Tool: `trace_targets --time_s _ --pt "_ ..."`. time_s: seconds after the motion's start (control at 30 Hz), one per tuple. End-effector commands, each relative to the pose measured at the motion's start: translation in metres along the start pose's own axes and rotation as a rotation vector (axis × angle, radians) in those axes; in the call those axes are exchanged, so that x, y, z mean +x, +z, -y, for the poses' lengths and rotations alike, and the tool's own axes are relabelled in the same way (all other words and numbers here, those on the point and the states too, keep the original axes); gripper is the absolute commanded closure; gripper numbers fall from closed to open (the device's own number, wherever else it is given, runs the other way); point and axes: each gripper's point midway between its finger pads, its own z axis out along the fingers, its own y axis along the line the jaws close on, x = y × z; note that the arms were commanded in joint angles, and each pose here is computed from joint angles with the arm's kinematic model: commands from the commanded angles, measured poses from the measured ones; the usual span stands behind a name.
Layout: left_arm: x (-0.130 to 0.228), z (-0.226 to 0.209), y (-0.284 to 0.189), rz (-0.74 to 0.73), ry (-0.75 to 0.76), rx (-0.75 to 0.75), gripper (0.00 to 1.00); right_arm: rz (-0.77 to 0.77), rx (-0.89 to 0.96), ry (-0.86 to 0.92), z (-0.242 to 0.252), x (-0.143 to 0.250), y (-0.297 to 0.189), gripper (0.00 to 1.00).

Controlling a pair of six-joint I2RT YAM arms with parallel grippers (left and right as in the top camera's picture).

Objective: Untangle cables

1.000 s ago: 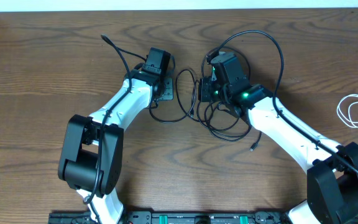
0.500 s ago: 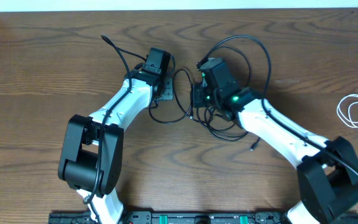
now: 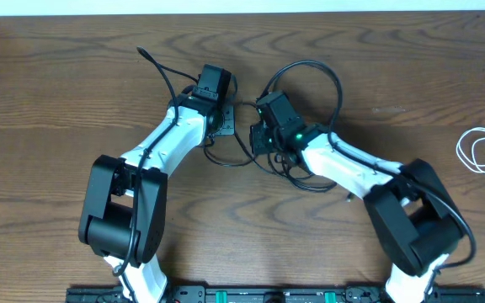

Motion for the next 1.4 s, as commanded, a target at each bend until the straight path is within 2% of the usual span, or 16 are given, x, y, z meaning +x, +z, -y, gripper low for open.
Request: trace_targets --time_s 0.0,0.07,0.27,0.43,0.5,0.53,0.57,0.67,0.8,0.93,1.3,1.37 --pt "0.002 -0.002 0.002 -0.007 -0.006 -0.006 0.85 -0.019 0.040 -0.010 0.009 0.009 0.016 0.81" --pt "0.002 -0.002 0.002 -0.007 -0.006 -0.006 0.84 -0.009 0.053 -0.010 0.013 0.009 0.023 0.68" --pt "0.002 -0.002 0.002 -0.007 -0.006 -0.006 0.84 -0.001 0.051 -0.011 0.015 0.009 0.031 0.40" --pt "0.002 -0.002 0.002 -0.007 -0.006 -0.006 0.84 0.001 0.050 -0.011 0.014 0.009 0.031 0.31" --pt "0.002 -0.002 0.002 -0.007 -0.006 -0.006 0.84 0.012 0.053 -0.012 0.014 0.006 0.031 0.30" --pt "0.002 -0.002 0.002 -0.007 -0.006 -0.006 0.84 0.013 0.052 -0.012 0.014 0.006 0.031 0.34" --pt "0.002 -0.002 0.002 -0.007 -0.006 -0.006 0.84 0.023 0.035 -0.013 0.010 0.003 0.029 0.48" --pt "0.002 -0.002 0.002 -0.007 -0.006 -0.006 0.85 0.056 -0.010 -0.025 -0.003 -0.010 0.013 0.52" --pt "0.002 -0.002 0.002 -0.007 -0.006 -0.006 0.85 0.160 -0.043 -0.096 -0.019 -0.040 -0.021 0.51" --pt "0.002 -0.002 0.002 -0.007 -0.006 -0.006 0.84 0.230 0.015 -0.105 -0.014 -0.055 -0.033 0.47" --pt "0.002 -0.002 0.002 -0.007 -0.006 -0.006 0.84 0.146 0.085 -0.102 0.010 -0.029 0.008 0.44" --pt "0.002 -0.002 0.002 -0.007 -0.006 -0.006 0.84 0.153 0.131 -0.100 0.020 -0.027 0.017 0.41"
